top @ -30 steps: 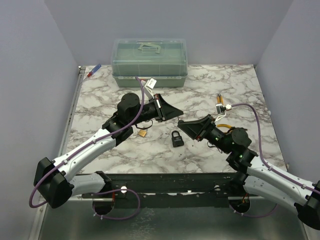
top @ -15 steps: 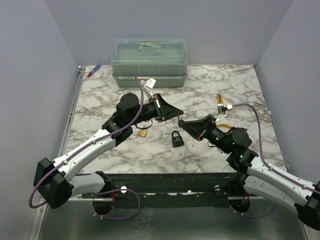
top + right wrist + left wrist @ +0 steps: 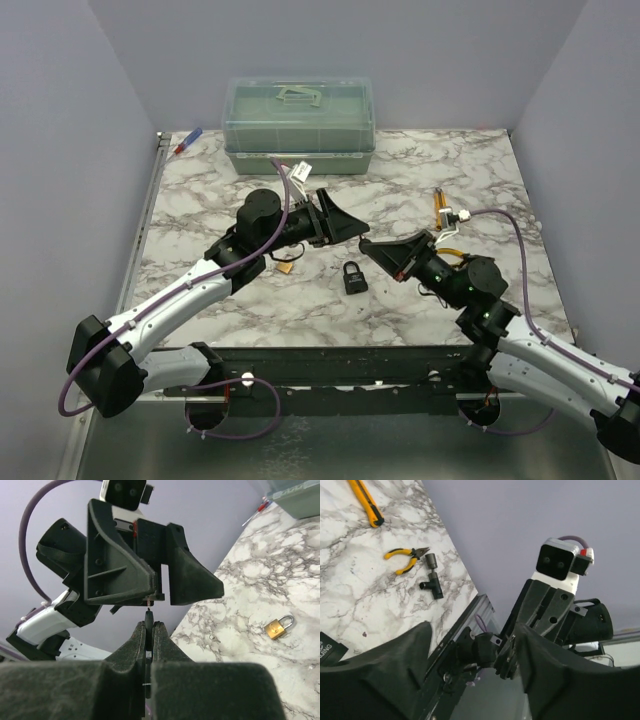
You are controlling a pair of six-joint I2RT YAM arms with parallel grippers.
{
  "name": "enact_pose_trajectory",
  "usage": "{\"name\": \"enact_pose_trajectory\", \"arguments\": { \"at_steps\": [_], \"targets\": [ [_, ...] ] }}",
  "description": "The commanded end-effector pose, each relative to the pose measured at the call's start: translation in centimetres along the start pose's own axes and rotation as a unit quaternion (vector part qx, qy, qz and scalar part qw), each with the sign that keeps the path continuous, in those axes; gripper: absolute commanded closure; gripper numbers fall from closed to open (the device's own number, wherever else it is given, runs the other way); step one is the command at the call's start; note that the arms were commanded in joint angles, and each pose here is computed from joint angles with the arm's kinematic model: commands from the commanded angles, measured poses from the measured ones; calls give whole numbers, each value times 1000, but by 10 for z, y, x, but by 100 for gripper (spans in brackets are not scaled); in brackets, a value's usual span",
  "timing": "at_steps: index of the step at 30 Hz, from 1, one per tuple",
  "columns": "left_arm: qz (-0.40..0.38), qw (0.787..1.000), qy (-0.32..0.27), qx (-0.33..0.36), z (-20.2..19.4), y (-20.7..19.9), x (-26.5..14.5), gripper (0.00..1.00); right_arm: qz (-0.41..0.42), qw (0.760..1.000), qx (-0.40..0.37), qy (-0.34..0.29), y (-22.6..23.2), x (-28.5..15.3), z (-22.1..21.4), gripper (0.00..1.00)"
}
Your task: Unlock with the key
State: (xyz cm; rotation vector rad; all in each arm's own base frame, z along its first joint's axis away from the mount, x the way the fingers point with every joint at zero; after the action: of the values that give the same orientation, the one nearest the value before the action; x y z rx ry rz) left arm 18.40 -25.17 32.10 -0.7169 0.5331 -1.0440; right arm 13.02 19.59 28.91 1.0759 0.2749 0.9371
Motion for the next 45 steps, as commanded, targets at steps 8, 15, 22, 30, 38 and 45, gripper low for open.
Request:
{"name": "enact_pose_trajectory", "arguments": {
  "at_steps": [8, 15, 22, 30, 38, 45],
  "targets": [
    [159, 987, 25, 20, -6, 29, -9, 13, -146, 987, -8, -61, -23, -17, 9, 100],
    [259, 964, 63, 17, -13, 48, -12, 13, -205, 974, -18, -95, -31, -35, 16, 100],
    [339, 932, 127, 20, -25, 63, 6, 13, -248, 961, -43, -117, -39, -47, 21, 100],
    [399, 897, 184, 39, -47, 71, 40, 14, -310, 937, -56, -151, -43, -60, 30, 100],
    [426, 876, 222, 38, -68, 87, 68, 17, -317, 926, -74, -190, -44, -77, 38, 99],
    [447, 859, 246, 43, -83, 96, 97, 19, -345, 910, -78, -215, -47, -87, 42, 99]
  ]
}}
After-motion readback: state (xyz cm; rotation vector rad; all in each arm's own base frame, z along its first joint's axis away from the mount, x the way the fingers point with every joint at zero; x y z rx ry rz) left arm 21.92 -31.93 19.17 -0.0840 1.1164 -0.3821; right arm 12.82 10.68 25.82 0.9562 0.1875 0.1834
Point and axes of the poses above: each gripper's point midway between its finger pads, its own x axis out along the fingers, its own y axis along the line the jaws close on, z = x × y, the point moved 9 cm from there along -x, back along the fingers, and after that the axes turned 9 degrees about x, right-handed, at the moved point
